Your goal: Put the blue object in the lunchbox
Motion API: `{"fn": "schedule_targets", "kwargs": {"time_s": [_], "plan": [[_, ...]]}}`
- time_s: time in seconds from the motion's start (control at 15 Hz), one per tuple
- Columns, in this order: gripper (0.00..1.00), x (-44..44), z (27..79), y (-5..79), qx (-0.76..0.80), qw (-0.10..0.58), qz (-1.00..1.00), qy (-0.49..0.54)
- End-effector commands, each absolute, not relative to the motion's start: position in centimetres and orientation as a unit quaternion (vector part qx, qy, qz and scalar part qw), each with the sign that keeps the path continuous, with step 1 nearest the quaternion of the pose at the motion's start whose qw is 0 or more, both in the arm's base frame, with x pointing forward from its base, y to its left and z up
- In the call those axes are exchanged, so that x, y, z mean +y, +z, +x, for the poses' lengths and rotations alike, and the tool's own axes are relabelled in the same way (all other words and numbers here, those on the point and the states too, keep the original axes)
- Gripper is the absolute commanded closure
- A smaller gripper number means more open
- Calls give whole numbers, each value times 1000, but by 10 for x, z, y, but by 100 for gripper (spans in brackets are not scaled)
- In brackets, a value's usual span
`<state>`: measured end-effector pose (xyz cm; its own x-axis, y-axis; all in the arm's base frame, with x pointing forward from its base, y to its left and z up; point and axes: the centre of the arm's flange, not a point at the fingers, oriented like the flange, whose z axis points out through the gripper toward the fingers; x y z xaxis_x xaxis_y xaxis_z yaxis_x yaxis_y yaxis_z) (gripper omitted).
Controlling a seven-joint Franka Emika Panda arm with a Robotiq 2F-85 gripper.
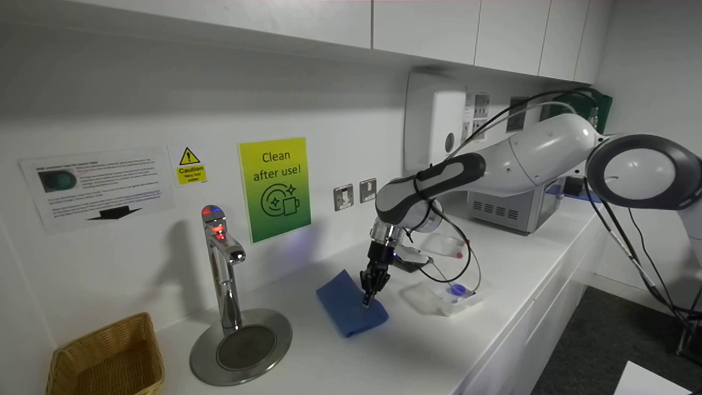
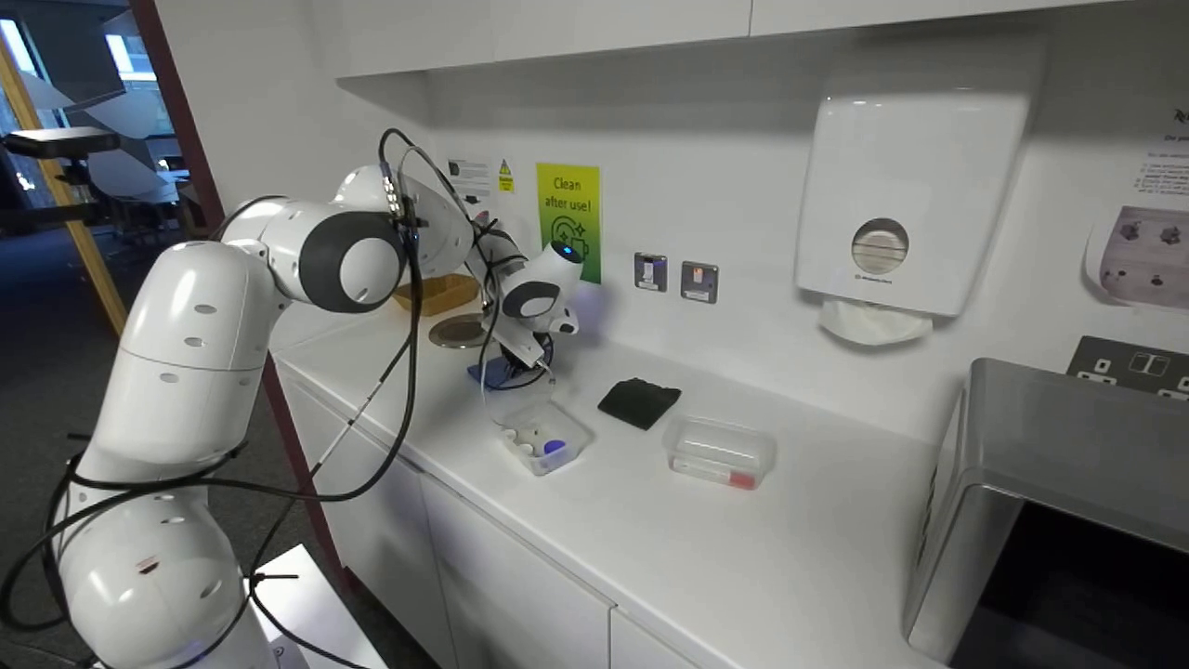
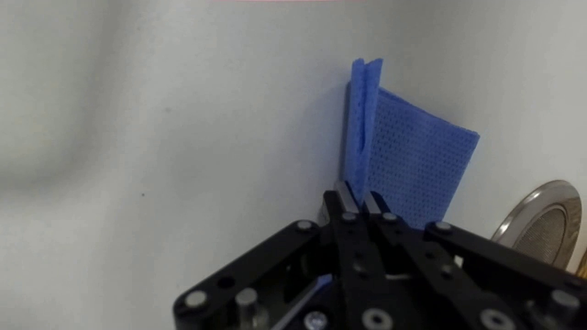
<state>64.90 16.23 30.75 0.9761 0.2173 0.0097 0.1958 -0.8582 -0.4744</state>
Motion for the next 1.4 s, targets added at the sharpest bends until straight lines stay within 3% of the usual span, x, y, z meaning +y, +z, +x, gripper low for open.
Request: {"fn": "schedule_targets", "kwargs": {"time_s": [0.0,0.53,1.0,1.33], "plan": [[99,168,628,344,-122,222,-967,-19],[99,200,589,376,-187,212,-959,-19],[99,218,524,419,-267,102,-958,30],[99,223,492,457,-300,58,-952,21]]}}
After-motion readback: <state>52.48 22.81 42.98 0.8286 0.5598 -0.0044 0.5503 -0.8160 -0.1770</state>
